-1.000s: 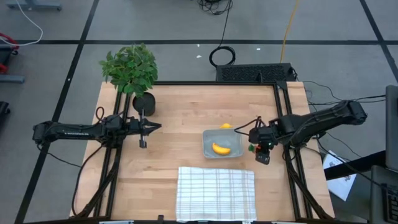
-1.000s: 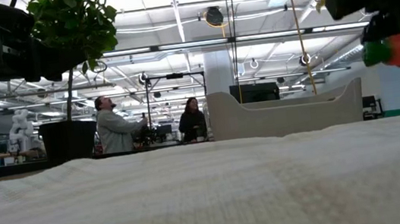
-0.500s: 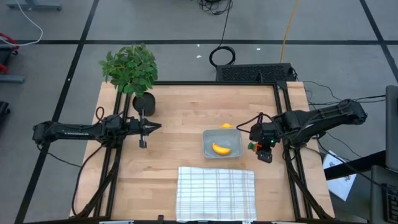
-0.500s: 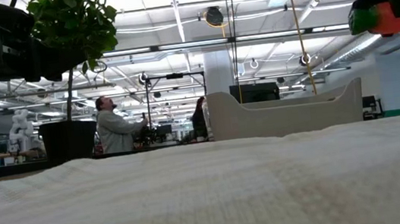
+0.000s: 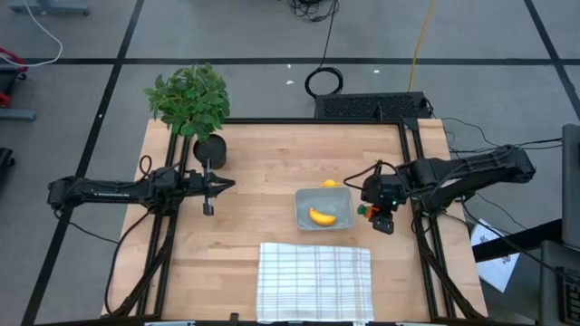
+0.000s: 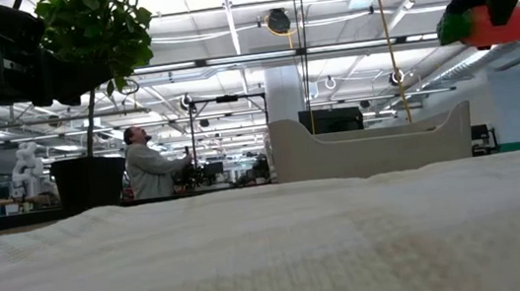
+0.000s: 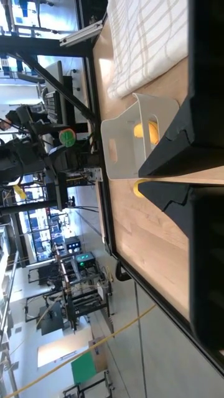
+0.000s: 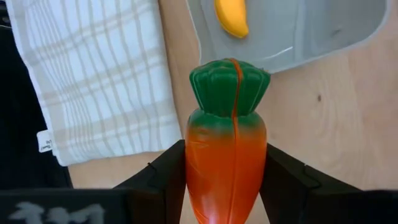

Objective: Pick and placing Produce into tupperware
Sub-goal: Put the orange carrot into the gray bin

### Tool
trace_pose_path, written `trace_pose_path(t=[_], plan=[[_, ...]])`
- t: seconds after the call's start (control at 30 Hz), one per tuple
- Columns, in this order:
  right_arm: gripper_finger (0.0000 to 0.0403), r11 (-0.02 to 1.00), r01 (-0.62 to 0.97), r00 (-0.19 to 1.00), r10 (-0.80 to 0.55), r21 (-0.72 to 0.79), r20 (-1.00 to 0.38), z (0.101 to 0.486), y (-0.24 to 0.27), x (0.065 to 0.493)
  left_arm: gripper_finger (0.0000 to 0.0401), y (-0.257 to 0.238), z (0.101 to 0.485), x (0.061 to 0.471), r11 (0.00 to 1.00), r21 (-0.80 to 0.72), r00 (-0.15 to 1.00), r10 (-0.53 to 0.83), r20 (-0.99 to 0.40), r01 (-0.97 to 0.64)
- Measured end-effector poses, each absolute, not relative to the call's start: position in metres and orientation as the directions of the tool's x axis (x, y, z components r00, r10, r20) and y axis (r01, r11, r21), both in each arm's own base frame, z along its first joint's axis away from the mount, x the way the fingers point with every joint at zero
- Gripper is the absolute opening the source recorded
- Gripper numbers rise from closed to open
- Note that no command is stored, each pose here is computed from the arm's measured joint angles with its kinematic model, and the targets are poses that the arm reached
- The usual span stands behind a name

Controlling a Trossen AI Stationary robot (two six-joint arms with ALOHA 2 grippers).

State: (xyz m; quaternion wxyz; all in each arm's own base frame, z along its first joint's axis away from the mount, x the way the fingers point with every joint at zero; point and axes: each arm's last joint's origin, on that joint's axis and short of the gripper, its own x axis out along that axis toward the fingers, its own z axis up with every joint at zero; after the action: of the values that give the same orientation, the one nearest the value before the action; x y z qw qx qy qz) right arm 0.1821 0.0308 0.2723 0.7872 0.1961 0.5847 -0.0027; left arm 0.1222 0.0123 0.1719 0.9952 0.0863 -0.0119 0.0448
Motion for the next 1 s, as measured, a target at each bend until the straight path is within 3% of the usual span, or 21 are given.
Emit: trace_pose_path(t=[0.37, 0.73, 1.0], plan=[[0.0155, 0.936, 0.195, 0.265, 0.236, 0.292, -0.935, 0.263, 0.010, 0.209, 0.0026, 0.012, 0.172, 0.122, 0.981, 0.171, 0.996, 0.088, 0.030, -0.091], [0.0155, 0.967, 0.067, 0.308, 0.213, 0.245, -0.927, 0.276, -0.013, 0.251, 0.0026, 0.012, 0.172, 0.122, 0.979, 0.180, 0.996, 0.088, 0.027, -0.091], [0.0155, 0.977, 0.016, 0.322, 0.195, 0.211, -0.926, 0.264, -0.028, 0.269, 0.0026, 0.012, 0.171, 0.122, 0.977, 0.193, 0.996, 0.088, 0.025, -0.091]])
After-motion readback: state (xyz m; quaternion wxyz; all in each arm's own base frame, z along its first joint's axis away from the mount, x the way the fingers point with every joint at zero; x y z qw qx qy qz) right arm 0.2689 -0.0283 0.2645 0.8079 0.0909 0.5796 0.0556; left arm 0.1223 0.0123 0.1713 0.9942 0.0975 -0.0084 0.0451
